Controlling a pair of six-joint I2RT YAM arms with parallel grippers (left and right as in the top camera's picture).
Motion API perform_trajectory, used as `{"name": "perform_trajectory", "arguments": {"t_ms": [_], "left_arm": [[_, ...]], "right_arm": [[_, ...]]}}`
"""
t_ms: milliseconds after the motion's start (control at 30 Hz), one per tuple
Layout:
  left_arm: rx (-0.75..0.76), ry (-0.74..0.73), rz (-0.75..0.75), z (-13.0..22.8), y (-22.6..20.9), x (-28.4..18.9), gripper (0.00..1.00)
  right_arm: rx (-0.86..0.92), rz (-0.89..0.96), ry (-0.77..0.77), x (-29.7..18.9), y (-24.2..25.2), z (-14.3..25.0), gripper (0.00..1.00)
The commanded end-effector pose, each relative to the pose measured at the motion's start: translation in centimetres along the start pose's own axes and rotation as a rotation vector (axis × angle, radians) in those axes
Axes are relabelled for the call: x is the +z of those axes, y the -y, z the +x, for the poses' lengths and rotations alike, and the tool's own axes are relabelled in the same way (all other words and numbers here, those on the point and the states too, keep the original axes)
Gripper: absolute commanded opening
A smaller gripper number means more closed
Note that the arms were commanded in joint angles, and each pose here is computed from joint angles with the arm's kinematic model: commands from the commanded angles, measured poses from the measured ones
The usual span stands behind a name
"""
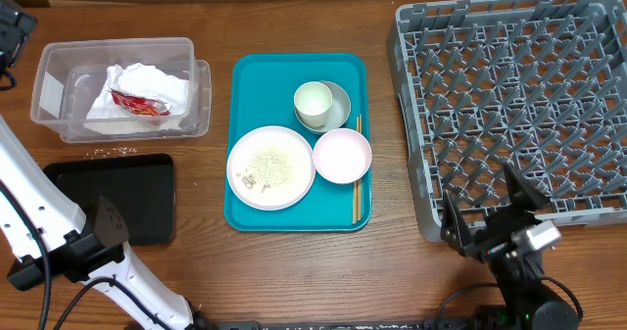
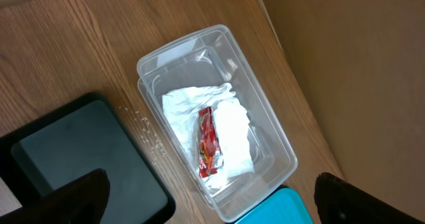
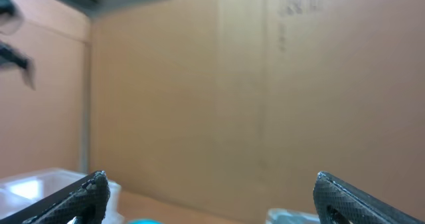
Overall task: Sort waste into correct bins and load items into the dishwasher
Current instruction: 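Pull the left arm back to the left edge and raise the right arm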
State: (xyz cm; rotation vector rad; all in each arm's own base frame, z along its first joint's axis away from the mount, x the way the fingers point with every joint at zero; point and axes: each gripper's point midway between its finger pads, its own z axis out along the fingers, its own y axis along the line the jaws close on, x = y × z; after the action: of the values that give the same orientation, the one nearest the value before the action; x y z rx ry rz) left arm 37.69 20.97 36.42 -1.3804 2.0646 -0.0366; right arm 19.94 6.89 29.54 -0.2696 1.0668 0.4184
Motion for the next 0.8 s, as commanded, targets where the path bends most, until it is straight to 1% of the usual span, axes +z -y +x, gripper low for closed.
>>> {"name": "perform_trajectory", "arguments": {"t_ms": [0, 100, 200, 333, 400, 533, 633, 767], "left_arm": [[0.022, -0.004, -0.022, -0.1, -0.3, 0.6, 1.0], [0.022, -0.004, -0.022, -0.1, -0.3, 0.6, 1.0], [0.022, -0.004, -0.022, -0.1, -0.3, 0.6, 1.0], [0.022, -0.004, -0.022, -0.1, -0.3, 0.6, 1.0], [0.022, -0.004, -0.022, -0.1, -0.3, 0.6, 1.0], [0.022, -0.004, -0.022, -0.1, -0.3, 0.6, 1.0], [0.022, -0.004, -0.022, -0.1, -0.3, 0.6, 1.0], [0.022, -0.004, -0.022, -0.1, -0.3, 0.6, 1.0]], "right_arm": [[0.181, -0.075, 0.015, -0.2, -1.3, -0.4, 1.0], [0.252, -0.096, 0.063, -0.3, -1.7, -1.8, 1.0], [0.278, -0.117, 0.113, -0.4, -2.0, -3.4, 1.0], [0.261, -0.142, 0.156, -0.2, -2.7, -6.1, 1.0], [0.262, -0.139, 0.151, 0.0, -2.9, -7.3, 1.0], [0.243, -0.101, 0.076, 1.2, -2.8, -9.2, 1.0], [0.22, -0.063, -0.039, 2.6, -2.3, -9.8, 1.0], [0.214, -0.067, -0.253, 5.3, -1.9, -9.4, 1.0]]}}
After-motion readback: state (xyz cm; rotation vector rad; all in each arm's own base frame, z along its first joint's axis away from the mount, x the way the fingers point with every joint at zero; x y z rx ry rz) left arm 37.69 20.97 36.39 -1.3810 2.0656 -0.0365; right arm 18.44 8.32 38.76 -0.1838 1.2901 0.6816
